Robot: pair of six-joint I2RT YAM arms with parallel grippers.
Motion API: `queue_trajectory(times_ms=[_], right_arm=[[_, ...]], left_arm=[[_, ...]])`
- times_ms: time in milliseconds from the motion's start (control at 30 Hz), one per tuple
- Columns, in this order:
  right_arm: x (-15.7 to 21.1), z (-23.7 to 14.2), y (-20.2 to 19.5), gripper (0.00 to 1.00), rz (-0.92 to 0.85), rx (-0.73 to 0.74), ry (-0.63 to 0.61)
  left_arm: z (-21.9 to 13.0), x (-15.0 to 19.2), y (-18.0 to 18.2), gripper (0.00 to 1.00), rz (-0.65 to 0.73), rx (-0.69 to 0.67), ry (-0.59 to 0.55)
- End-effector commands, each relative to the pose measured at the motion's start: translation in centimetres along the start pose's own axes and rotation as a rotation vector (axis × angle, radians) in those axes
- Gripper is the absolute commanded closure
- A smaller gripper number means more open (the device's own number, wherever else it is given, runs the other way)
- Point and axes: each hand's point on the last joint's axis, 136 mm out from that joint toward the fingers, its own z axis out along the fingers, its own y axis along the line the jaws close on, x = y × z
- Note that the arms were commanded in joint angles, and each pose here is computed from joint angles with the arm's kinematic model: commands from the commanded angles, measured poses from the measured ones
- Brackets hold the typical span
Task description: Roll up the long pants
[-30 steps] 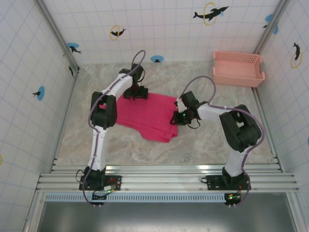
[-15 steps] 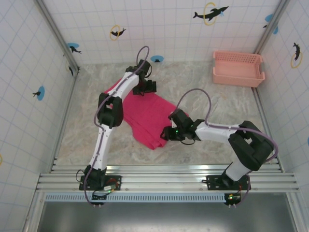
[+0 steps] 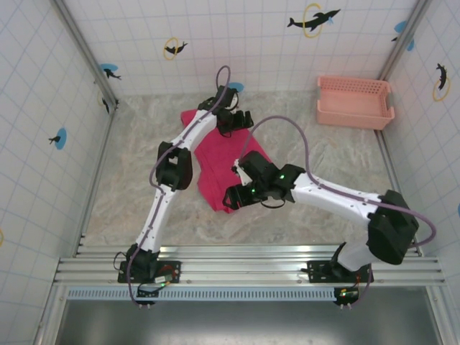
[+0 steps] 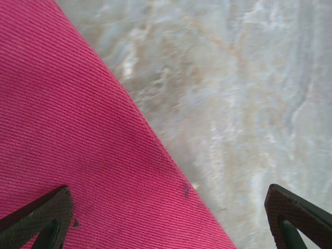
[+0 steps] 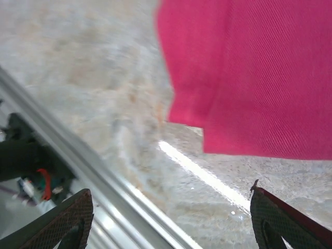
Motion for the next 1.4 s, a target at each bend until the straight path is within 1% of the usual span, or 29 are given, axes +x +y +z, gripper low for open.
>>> queue_trajectory(times_ms=[0,67,133,267,333,433,533,633,767,867,933,967,1033,1067,1100,1167,1233,1333,1367], right_arm=[[1.1,-3.1,-0.8,0.19,-0.146,0.081,0.044],[1.0,-3.8,-1.7,0.2,-0.214,0.137,0.047],[1.0,-4.5,-3.3,0.2,-0.289,0.225,0.057],[1.0,-5.5,-5.6,0.2,-0.477,0.379,0.095],[1.1,-6.0,-6.4,0.2,-0.568,0.433,0.127],[1.5,-6.3,-7.3,0.19,-0.714,0.499,0.165],[2.2,-6.3,-8.5,0.19,-0.807,0.549,0.21],[2.9,-6.0,-9.2,0.18,-0.864,0.569,0.245],[3.6,-5.2,-9.5,0.18,-0.91,0.564,0.256],[4.0,-4.0,-9.3,0.18,-0.938,0.524,0.248],[4.1,-3.2,-9.3,0.18,-0.954,0.509,0.242],[4.2,-2.7,-9.4,0.18,-0.96,0.505,0.244],[4.5,-1.8,-9.8,0.18,-0.968,0.501,0.272],[4.7,-1.2,-10.0,0.18,-0.97,0.491,0.29],[5.1,-0.5,-10.0,0.18,-0.973,0.476,0.312],[5.2,0.7,-10.2,0.19,-0.972,0.463,0.338],[5.3,1.9,-10.4,0.2,-0.979,0.456,0.37],[5.3,3.5,-10.9,0.22,-0.992,0.456,0.406],[5.2,4.0,-10.9,0.23,-1.001,0.452,0.41]], left_arm=[[5.7,6.4,1.1,0.03,-0.087,0.071,0.199],[6.0,6.6,-0.1,0.02,-0.08,0.126,0.202],[5.8,6.1,-2.0,0.03,-0.056,0.201,0.191],[4.5,4.1,-6.2,0.03,0.009,0.377,0.134],[3.8,3.4,-7.6,0.02,0.03,0.434,0.122],[2.9,3.0,-8.8,0.03,0.053,0.485,0.121],[1.5,2.6,-9.5,0.03,0.101,0.492,0.102],[-1.0,1.3,-9.3,0.02,0.151,0.441,0.047],[-5.8,-1.6,-8.6,0.02,0.177,0.379,-0.029],[-10.6,-3.7,-7.1,0.02,0.191,0.316,-0.1],[-15.1,-4.9,-6.4,0.03,0.224,0.255,-0.176],[-17.2,-5.2,-5.6,0.03,0.251,0.2,-0.212],[-20.3,-4.6,-3.6,0.02,0.306,0.075,-0.245],[-21.9,-3.9,-2.5,0.03,0.345,-0.01,-0.251],[-23.2,-2.8,-1.5,0.03,0.389,-0.088,-0.243],[-24.9,-0.6,0.4,0.03,0.445,-0.191,-0.222],[-25.9,2.1,2.9,0.03,0.473,-0.3,-0.189],[-26.2,5.8,5.4,0.02,0.544,-0.371,-0.144],[-25.9,6.9,5.9,0.03,0.544,-0.37,-0.13]])
